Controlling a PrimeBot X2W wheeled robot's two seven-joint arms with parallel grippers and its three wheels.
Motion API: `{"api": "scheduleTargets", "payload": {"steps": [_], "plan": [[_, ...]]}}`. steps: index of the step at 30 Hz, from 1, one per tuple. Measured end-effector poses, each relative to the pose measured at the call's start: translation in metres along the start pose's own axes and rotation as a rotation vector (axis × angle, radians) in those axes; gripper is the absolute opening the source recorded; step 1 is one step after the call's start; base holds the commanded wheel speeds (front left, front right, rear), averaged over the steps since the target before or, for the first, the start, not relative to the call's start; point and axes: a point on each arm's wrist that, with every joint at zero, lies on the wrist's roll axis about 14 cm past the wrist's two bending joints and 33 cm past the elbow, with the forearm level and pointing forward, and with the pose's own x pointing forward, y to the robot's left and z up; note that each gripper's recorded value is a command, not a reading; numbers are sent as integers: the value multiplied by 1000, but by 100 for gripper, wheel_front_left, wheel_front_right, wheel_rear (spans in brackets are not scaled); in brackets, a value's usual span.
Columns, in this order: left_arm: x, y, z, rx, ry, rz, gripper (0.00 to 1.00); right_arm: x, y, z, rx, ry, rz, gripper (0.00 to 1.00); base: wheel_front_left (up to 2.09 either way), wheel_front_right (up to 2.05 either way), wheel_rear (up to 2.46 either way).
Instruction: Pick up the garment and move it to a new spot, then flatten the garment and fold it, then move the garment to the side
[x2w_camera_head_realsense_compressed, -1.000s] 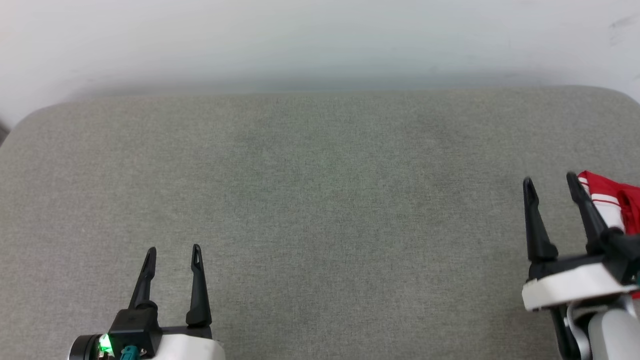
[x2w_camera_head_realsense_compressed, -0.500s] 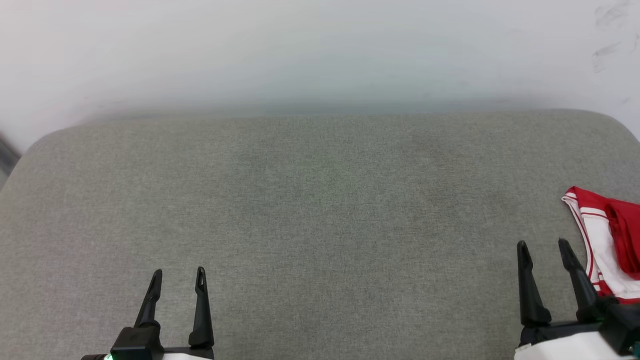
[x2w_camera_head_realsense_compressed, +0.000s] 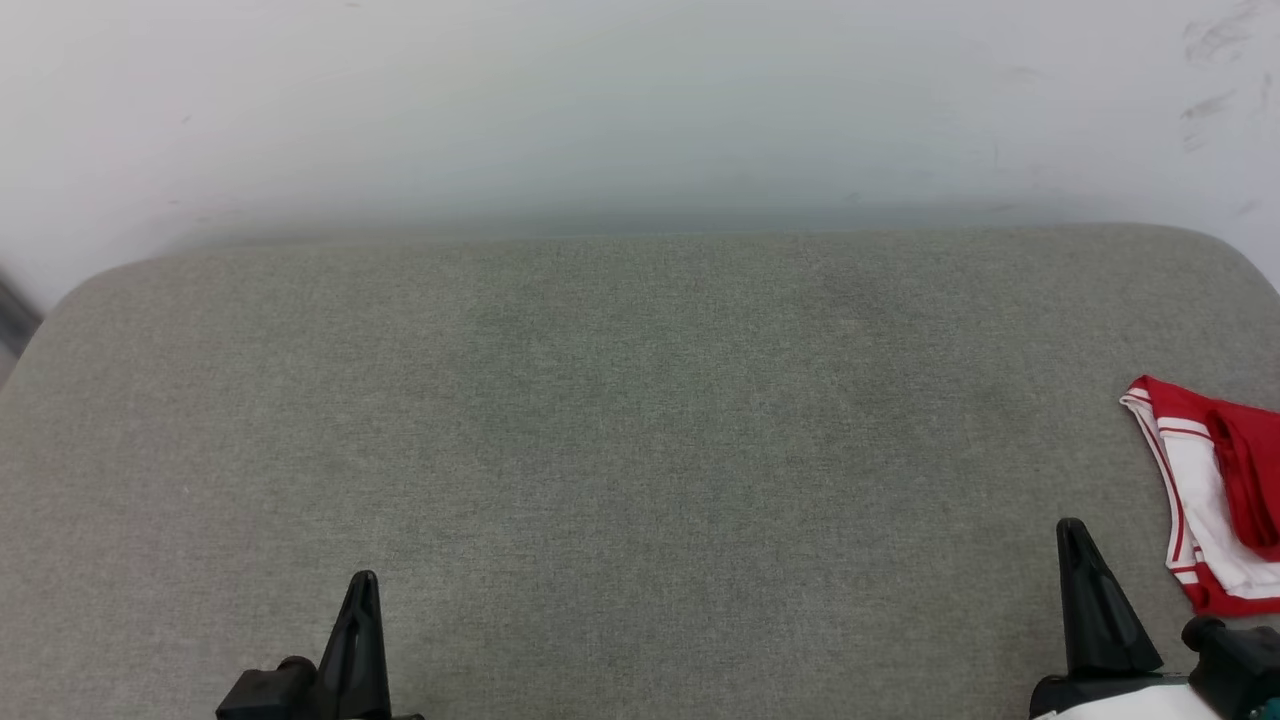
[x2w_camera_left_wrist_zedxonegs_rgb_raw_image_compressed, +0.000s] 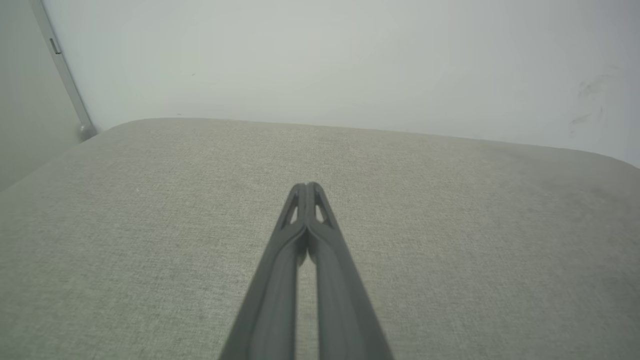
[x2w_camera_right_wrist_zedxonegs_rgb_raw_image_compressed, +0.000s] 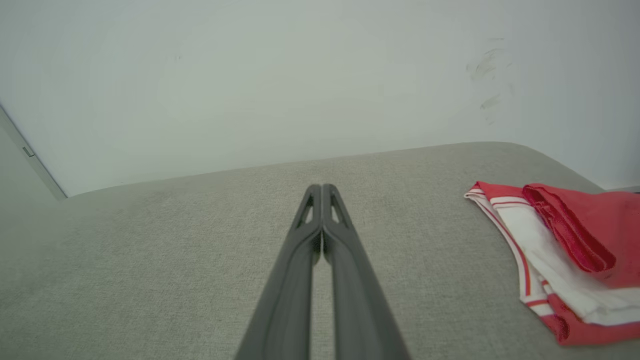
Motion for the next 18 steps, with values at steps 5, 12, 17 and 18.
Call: {"api": "scheduleTargets", "payload": {"steps": [5, 12, 17, 18], "plan": [[2, 3, -4, -104, 27, 16, 0, 0, -4, -5, 100, 19, -25, 0, 0, 0, 0], [5, 7, -7, -219, 46, 35, 0, 4, -6, -6, 210, 24, -46, 0, 0, 0, 0], [8, 9, -8, -308, 60, 48, 0, 7, -9, -8, 297, 32, -62, 0, 0, 0, 0], [9, 10, -9, -325, 61, 52, 0, 7, -9, -8, 312, 34, -64, 0, 0, 0, 0]]}}
